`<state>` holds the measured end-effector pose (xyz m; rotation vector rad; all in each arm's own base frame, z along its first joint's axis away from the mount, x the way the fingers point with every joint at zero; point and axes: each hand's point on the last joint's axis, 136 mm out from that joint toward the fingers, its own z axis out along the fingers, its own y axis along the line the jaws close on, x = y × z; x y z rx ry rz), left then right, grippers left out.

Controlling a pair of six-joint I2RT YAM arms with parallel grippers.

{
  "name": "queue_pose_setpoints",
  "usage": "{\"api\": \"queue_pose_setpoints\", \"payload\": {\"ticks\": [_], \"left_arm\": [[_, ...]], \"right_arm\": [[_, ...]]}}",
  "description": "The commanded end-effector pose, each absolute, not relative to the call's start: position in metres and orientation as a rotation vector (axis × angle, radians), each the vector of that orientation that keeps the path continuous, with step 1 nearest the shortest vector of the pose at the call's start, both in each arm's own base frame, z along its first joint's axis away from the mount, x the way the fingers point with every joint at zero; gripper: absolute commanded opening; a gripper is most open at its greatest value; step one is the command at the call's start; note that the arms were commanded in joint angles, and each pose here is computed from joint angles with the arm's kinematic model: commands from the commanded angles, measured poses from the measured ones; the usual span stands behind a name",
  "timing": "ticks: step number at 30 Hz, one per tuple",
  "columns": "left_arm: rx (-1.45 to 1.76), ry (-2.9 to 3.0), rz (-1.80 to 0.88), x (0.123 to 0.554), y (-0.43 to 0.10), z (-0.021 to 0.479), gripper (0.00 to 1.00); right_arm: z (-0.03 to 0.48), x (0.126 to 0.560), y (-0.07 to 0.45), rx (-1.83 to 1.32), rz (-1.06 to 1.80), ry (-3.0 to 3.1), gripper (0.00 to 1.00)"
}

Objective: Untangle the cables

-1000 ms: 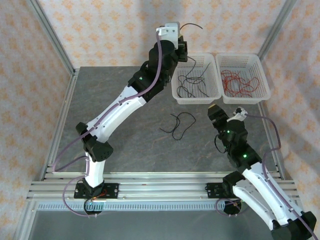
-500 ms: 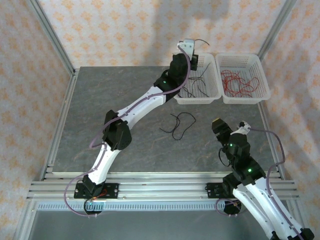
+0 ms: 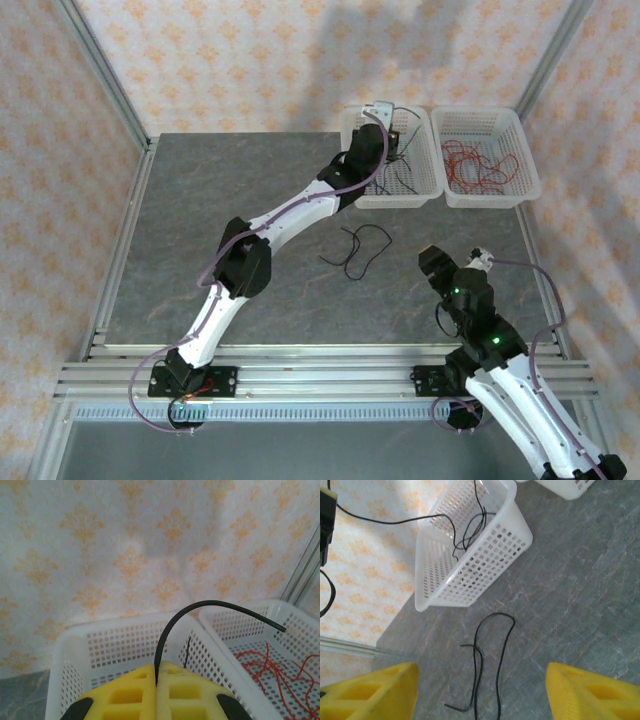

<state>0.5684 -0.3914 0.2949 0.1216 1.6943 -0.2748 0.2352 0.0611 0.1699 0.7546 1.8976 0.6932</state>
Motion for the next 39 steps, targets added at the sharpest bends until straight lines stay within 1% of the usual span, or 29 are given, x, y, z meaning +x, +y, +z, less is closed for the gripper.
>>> {"api": "queue_pose_setpoints", "payload": {"ticks": [1,5,8,11,13,14,15,18,21,24,27,32,36,39], "left_arm": [[0.163,1.838,-0.251,0.573,-0.396,0.227,0.03],[0.182,1.921,-0.228,0.574,-0.399,0.186,0.05],[0.2,1.977,-0.217,0.574,-0.402,0.161,0.08],[0.218,2.012,-0.224,0.574,-0.406,0.148,0.16],[0.226,2.021,-0.231,0.573,-0.407,0.147,0.26],[0.229,2.019,-0.241,0.572,-0.408,0.15,0.33],[0.23,2.013,-0.252,0.572,-0.409,0.155,0.41],[0.233,1.979,-0.278,0.571,-0.411,0.18,0.59],[0.235,1.929,-0.303,0.567,-0.412,0.217,0.71],[0.234,1.866,-0.326,0.563,-0.41,0.259,0.79],[0.227,1.808,-0.331,0.556,-0.404,0.298,0.83],[0.197,1.75,-0.291,0.543,-0.382,0.349,0.86],[0.144,1.724,-0.256,0.526,-0.356,0.382,0.87],[0.093,1.716,-0.247,0.508,-0.331,0.4,0.87]], "right_arm": [[0.17,0.231,0.068,0.733,0.698,1.97,0.67],[0.164,0.231,0.075,0.711,0.687,2.049,0.68],[0.154,0.233,0.079,0.707,0.675,2.098,0.69],[0.145,0.235,0.086,0.704,0.694,2.128,0.69],[0.141,0.236,0.09,0.704,0.713,2.14,0.69],[0.139,0.237,0.091,0.706,0.718,2.145,0.69],[0.138,0.237,0.092,0.707,0.721,2.147,0.69],[0.136,0.237,0.092,0.705,0.712,2.155,0.69],[0.136,0.237,0.091,0.705,0.695,2.164,0.69],[0.134,0.238,0.092,0.703,0.681,2.177,0.69],[0.131,0.239,0.094,0.696,0.666,2.197,0.7],[0.129,0.241,0.107,0.658,0.635,2.238,0.71],[0.132,0.247,0.128,0.596,0.622,2.275,0.71],[0.135,0.251,0.15,0.511,0.589,2.316,0.69]]}}
